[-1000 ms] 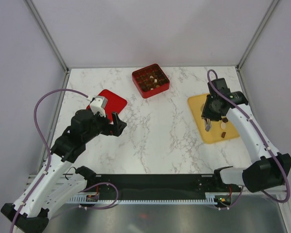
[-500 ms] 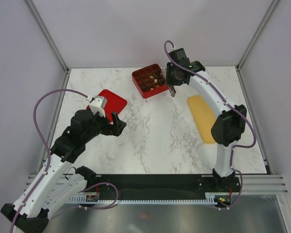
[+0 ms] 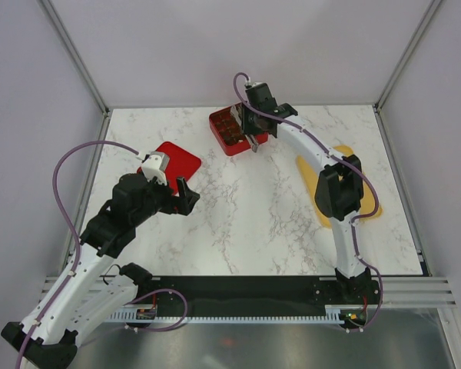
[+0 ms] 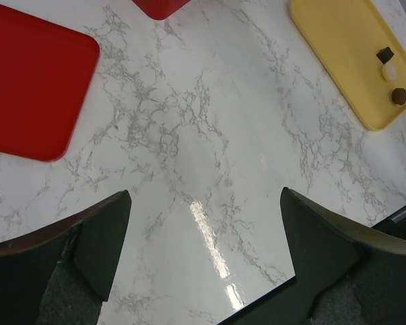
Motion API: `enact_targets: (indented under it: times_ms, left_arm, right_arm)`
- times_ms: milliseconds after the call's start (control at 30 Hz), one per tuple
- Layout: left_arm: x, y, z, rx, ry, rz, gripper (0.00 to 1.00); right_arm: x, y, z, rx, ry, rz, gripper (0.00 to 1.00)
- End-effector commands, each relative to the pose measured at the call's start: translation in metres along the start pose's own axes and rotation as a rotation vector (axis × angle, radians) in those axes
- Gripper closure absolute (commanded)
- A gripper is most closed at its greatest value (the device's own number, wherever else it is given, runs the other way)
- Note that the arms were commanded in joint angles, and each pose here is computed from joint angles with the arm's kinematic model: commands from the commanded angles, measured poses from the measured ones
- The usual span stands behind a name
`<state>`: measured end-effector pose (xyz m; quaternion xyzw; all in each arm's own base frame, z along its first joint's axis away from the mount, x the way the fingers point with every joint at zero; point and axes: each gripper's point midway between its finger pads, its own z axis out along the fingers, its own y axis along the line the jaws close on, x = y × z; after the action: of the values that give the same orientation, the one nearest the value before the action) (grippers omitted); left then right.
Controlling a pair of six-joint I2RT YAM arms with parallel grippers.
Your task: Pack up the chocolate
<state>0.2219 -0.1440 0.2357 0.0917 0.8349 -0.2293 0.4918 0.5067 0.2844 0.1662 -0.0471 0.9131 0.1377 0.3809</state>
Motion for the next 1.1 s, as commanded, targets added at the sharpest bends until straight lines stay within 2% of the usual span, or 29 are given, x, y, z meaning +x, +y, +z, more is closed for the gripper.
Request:
enact_targets:
  times_ms: [0,267,533,933,1067]
  left_arm:
    - [-0.006,0.003,0.000,-0.015,-0.018,0.035,0.00]
    - [-0.006,0.004,-0.001,-0.017,-0.022,0.035,0.00]
    - [-0.006,0.004,0.000,-0.019,-0.018,0.036,0.00]
    - [-0.005,0.004,0.001,-0.019,-0.011,0.036,0.00]
    - [-0.005,0.003,0.001,-0.015,-0.010,0.036,0.00]
  right_arm:
    - [-0.029,0.026,0.002,-0.065,-0.111,-0.045,0.62]
    - [-0.009,0.015,0.034,0.000,-0.082,-0.075,0.58]
    - [-0.008,0.008,0.040,0.040,-0.093,-0.103,0.57]
    - [-0.031,0.011,0.015,0.038,-0.149,-0.114,0.50]
    - [-0.058,0.010,-0.025,0.052,-0.224,-0.112,0.50]
